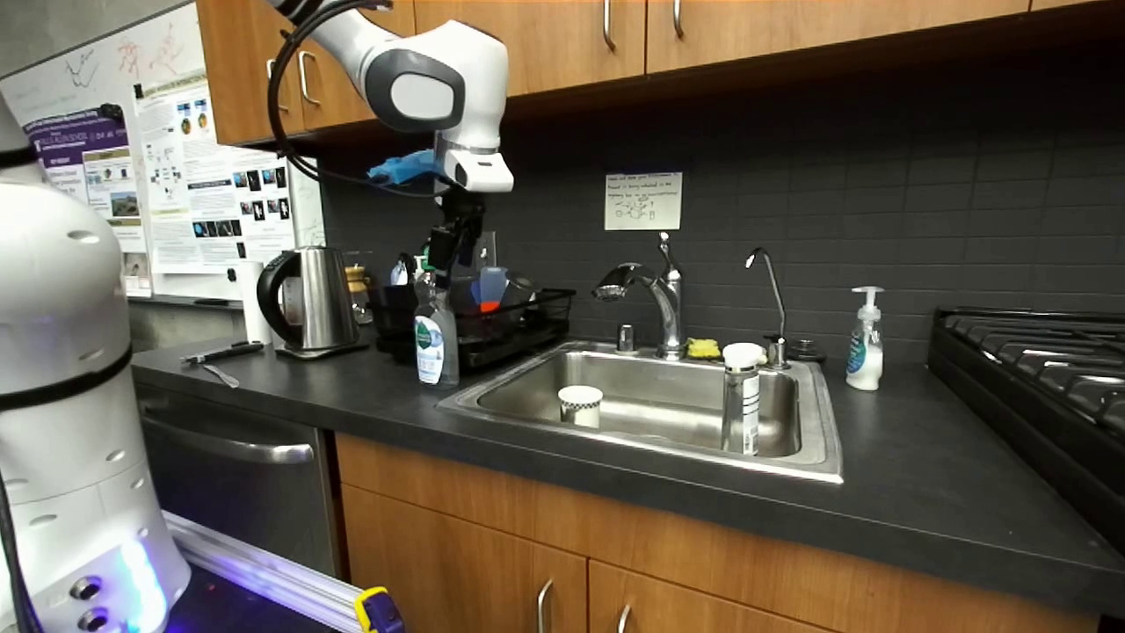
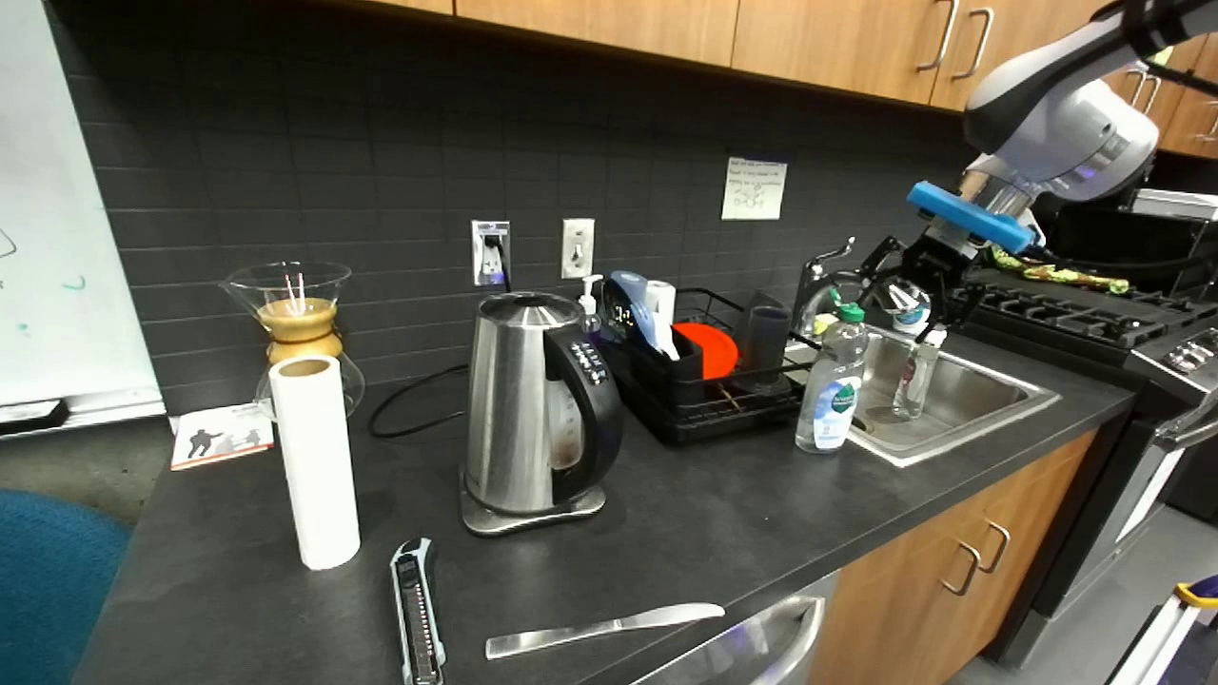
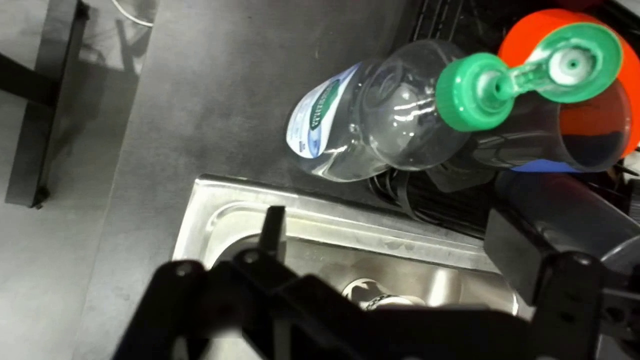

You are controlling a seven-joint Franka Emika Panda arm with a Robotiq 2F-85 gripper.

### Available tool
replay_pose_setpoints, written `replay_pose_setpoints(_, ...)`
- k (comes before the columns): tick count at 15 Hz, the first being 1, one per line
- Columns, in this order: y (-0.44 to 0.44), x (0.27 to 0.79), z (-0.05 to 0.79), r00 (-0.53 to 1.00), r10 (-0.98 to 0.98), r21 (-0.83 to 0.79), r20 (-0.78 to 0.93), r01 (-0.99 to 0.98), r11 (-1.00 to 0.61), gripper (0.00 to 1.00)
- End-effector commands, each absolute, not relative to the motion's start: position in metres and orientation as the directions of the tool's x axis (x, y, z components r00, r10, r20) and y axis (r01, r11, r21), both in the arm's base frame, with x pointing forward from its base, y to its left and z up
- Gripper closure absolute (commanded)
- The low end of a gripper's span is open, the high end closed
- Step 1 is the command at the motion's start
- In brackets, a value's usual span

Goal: Move the dishwashing liquid bottle to the right side of the counter.

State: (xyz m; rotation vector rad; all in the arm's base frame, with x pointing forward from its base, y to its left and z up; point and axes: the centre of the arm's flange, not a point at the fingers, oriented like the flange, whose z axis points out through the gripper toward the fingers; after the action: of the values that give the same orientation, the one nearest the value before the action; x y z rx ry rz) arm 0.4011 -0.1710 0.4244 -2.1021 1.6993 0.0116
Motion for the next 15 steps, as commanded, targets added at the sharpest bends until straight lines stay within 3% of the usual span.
replay_pose_setpoints(1, -0.164, 0.392, 0.414, 0.143, -0.951, -0.374, -0.275, -0.927, -0.032, 0.0)
replay_pose_setpoints(15, -0.133, 0.415, 0.391, 0.048, -0.901, -0.361, -0.431, -0.924, 0.124, 0.0)
